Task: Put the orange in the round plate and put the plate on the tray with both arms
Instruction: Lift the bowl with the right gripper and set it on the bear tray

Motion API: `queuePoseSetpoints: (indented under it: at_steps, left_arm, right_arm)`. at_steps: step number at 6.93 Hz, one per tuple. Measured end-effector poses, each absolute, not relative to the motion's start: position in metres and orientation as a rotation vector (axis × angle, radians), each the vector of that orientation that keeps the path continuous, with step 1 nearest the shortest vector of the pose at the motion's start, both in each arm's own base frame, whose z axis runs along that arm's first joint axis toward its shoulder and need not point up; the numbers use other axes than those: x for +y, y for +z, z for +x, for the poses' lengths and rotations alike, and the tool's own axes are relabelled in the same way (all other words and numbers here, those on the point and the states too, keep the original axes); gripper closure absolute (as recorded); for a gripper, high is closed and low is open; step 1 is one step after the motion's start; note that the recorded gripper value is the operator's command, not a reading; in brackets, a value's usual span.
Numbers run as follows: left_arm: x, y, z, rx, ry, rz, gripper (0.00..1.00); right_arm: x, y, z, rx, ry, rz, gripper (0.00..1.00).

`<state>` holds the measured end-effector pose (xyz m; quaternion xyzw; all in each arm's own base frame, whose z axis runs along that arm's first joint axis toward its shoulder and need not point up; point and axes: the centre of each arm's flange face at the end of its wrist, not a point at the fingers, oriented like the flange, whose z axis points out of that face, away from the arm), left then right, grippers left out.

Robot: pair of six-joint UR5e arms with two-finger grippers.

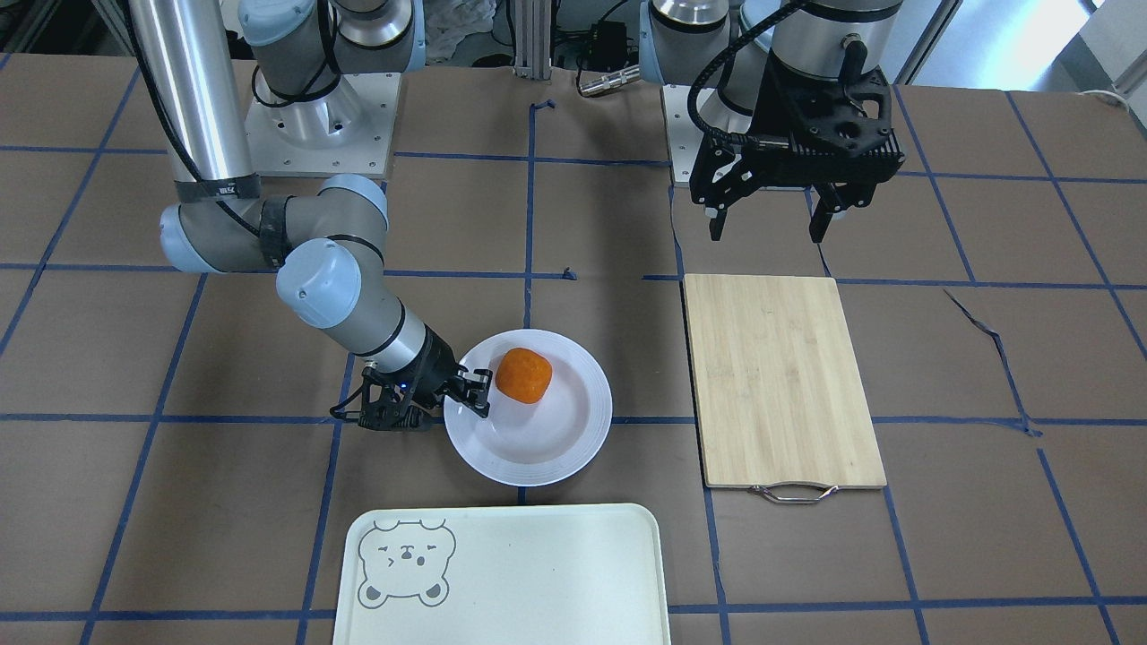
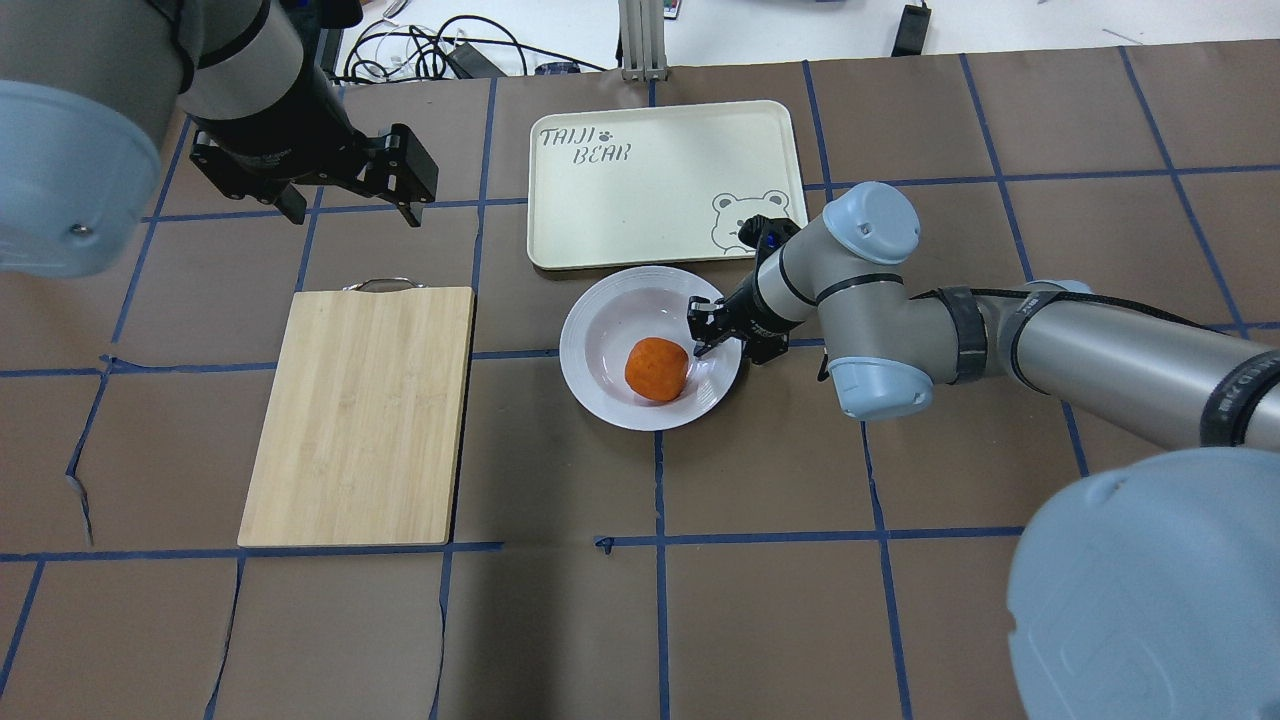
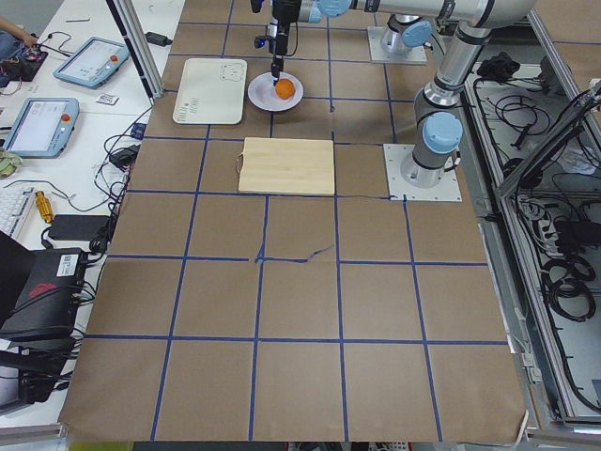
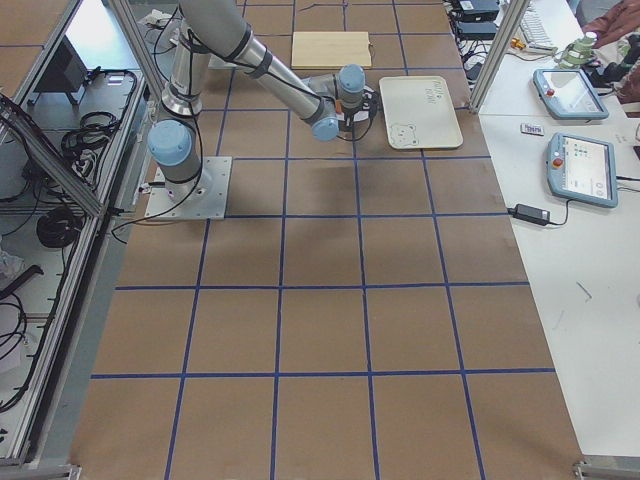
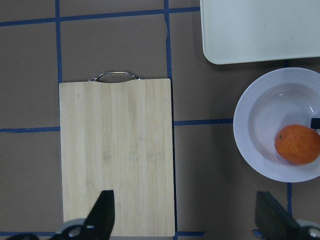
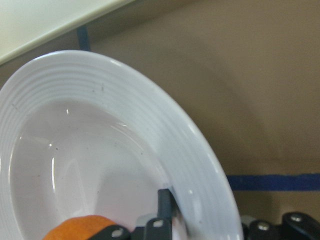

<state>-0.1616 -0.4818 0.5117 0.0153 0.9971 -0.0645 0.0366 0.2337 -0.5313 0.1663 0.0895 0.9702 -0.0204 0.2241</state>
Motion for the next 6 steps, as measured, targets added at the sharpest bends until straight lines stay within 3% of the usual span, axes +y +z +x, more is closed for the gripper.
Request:
queuePoseSetpoints:
  at_steps: [6]
  left_arm:
    - [-0.481, 0.512, -0.161, 3.058, -0.199, 0.047, 0.0]
  right_arm:
    - [-0.564, 0.217, 0.215, 2.615, -0.192, 0.28, 0.97]
